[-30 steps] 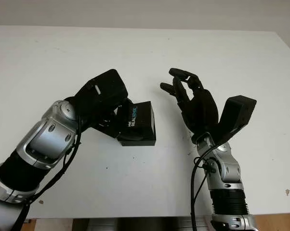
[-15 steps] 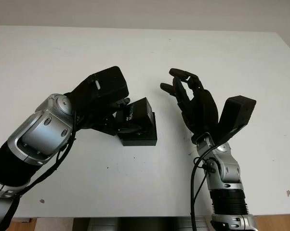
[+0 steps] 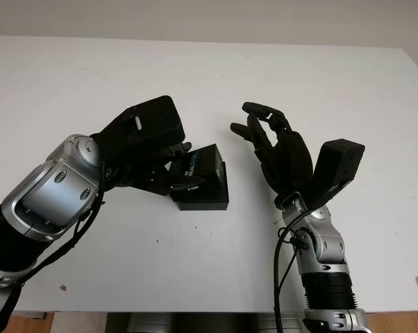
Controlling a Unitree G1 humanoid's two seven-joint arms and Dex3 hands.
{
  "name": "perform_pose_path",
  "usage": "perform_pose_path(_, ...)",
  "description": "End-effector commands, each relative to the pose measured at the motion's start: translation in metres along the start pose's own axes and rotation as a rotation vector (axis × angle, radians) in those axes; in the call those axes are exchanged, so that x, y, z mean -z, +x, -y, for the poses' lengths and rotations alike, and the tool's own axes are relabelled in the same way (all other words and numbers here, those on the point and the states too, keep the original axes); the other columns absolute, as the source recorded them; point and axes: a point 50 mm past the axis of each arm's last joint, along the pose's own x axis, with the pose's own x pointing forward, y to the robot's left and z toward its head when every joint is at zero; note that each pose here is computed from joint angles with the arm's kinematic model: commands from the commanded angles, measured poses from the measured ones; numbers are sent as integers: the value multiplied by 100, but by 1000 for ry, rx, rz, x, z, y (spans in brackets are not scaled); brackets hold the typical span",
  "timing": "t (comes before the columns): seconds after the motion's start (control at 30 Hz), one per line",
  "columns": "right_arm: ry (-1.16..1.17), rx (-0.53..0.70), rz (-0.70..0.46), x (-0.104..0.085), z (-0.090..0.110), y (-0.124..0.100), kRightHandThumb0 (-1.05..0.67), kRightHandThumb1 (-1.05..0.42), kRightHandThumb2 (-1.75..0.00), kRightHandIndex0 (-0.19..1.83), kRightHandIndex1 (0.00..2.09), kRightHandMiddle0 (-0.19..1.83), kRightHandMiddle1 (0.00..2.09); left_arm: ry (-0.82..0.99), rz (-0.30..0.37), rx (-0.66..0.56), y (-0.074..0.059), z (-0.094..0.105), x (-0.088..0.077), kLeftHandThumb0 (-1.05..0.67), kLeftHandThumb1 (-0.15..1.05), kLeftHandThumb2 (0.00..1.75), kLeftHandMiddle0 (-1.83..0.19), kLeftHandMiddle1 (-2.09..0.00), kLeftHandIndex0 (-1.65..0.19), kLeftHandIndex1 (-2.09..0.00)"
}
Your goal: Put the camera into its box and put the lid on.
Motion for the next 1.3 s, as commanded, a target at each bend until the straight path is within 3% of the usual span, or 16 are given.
perform_pose_path(0.0,9,5,5,0,-2,0,-51,-105,-25,9,113,0,136,9,34,90,3,14,-5,-55,105,44,19,0,19,0)
perform_pose_path(0.33,12,6,-2,2,-2,0,-49,-105,-24,10,113,2,134,0,45,109,-4,15,-13,-45,105,38,19,0,19,0)
perform_pose_path(0.8,14,5,-3,4,-2,0,-46,-105,-24,10,113,0,132,24,104,128,-17,17,-21,-47,105,37,19,0,19,0)
perform_pose_path(1.27,24,5,-5,5,-2,1,-42,-105,-21,9,114,-2,135,7,273,159,-40,19,-40,-52,105,47,19,0,19,0)
